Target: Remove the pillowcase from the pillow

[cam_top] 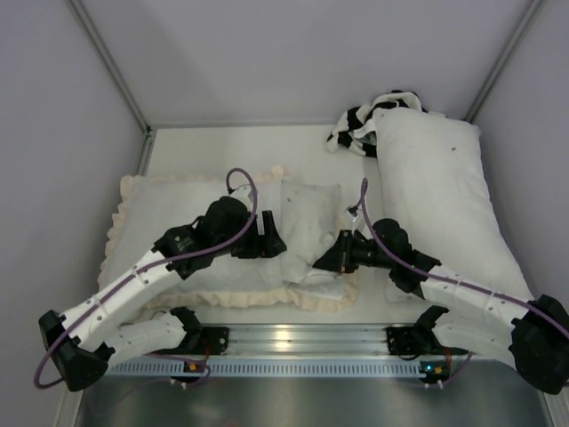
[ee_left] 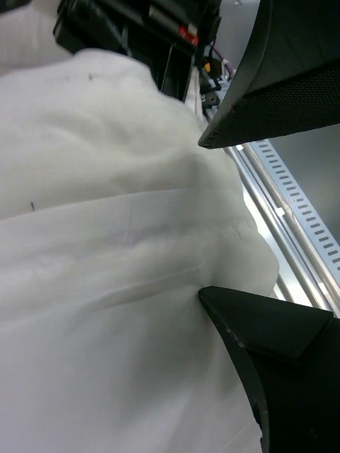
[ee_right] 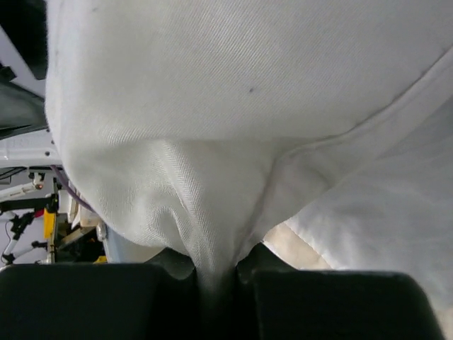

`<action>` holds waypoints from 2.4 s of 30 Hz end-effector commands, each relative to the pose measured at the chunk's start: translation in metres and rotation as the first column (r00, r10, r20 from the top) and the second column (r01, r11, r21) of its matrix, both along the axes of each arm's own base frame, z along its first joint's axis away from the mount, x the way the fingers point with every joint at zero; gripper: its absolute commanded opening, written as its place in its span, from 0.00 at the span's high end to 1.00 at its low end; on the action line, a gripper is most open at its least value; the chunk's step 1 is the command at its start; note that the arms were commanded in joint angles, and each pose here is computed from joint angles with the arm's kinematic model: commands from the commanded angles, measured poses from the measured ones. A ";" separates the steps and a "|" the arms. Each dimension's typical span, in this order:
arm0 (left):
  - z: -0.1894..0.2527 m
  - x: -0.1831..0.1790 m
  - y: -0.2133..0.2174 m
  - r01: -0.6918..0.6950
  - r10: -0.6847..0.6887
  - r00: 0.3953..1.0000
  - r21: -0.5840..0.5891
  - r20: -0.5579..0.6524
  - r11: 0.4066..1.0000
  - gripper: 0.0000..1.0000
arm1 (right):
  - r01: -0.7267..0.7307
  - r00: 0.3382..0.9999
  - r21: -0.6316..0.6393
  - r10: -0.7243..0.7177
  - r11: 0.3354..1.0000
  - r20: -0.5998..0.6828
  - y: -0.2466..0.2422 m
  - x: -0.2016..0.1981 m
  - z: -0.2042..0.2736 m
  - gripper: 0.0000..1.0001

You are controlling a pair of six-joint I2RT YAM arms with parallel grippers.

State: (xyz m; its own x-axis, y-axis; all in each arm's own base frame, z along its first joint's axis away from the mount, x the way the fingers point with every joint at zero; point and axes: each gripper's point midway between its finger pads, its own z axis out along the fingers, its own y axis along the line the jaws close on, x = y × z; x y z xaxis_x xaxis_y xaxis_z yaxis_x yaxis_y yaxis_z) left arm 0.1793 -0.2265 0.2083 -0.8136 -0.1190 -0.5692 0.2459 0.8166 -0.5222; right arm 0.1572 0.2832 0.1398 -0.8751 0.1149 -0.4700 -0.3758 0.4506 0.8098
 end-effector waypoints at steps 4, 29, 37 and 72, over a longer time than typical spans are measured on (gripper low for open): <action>-0.030 0.008 0.009 -0.059 0.066 0.996 0.119 -0.052 0.991 0.22 | -0.016 0.994 0.086 0.007 0.996 0.108 0.002 -0.009 0.046 1.00; -0.050 0.004 0.069 -0.239 0.244 0.970 0.264 0.017 0.934 1.00 | 0.440 0.698 0.141 -0.437 0.887 0.568 -0.137 -0.004 0.231 1.00; -0.048 0.003 0.075 -0.253 0.256 0.966 0.277 0.025 0.927 1.00 | 0.675 0.512 0.145 -0.600 0.724 0.615 -0.216 -0.009 0.243 1.00; -0.019 -0.080 -0.041 0.111 -0.182 0.969 -0.364 -0.167 0.925 0.32 | 0.496 0.797 -0.022 -0.445 0.868 0.409 -0.094 0.043 0.136 1.00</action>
State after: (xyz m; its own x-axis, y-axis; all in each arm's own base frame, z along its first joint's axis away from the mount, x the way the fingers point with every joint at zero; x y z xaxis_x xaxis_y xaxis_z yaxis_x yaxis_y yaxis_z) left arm 0.1050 -0.2500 0.1584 -0.9346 -0.0664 -0.3494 0.2176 0.6703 -0.7095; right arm 0.1840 0.1703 0.2278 -0.5594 0.2812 -0.7797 -0.2934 0.8126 0.5036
